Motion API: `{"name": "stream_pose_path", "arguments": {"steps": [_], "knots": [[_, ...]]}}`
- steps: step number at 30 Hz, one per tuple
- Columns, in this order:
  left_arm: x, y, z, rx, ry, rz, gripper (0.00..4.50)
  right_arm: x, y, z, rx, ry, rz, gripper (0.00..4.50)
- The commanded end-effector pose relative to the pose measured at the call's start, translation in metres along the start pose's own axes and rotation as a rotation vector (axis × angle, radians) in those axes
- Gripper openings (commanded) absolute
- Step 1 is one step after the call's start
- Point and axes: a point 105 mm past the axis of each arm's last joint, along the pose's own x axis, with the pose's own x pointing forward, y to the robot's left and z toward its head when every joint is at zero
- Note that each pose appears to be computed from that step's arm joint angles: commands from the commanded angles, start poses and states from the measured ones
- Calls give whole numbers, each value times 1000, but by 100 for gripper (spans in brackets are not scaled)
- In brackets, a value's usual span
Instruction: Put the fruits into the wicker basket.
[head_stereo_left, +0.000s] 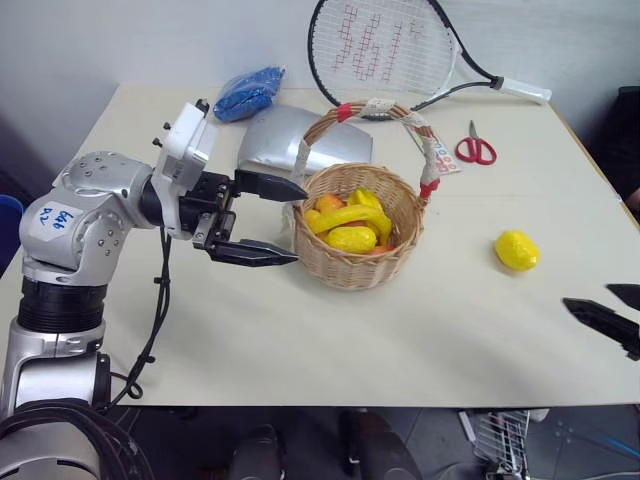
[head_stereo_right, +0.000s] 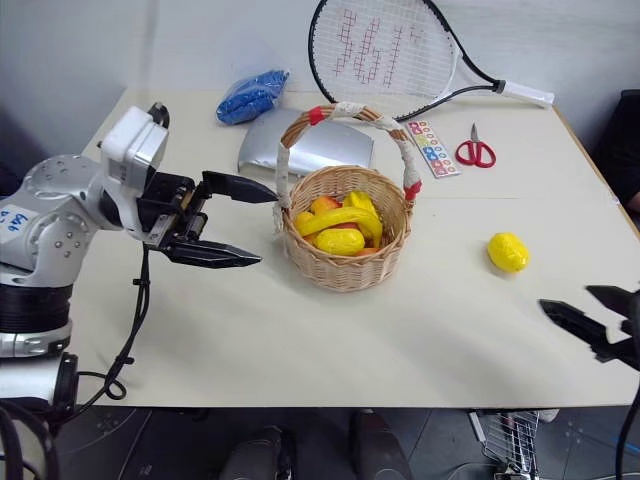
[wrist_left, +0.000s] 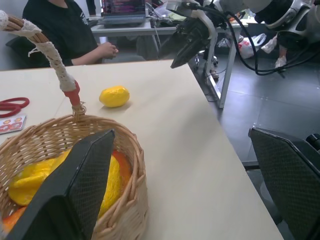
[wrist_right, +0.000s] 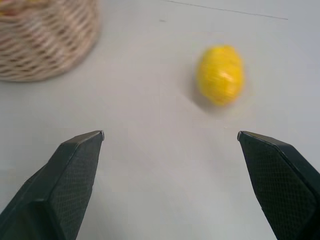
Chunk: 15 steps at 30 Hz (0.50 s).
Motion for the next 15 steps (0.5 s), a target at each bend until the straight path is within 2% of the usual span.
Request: {"name": "stream_pose_path", "arguments": {"steps": [1, 10, 15], "knots": [[1, -1, 11, 53, -7, -2, 450, 11, -13, 5, -76, -44, -33, 440], [6, -8, 18, 69, -20, 26, 450, 101, -21, 4, -170, -59, 22, 440], [2, -7, 9, 64, 44, 76, 450, 137, -20, 12, -143, -85, 50, 440]]}}
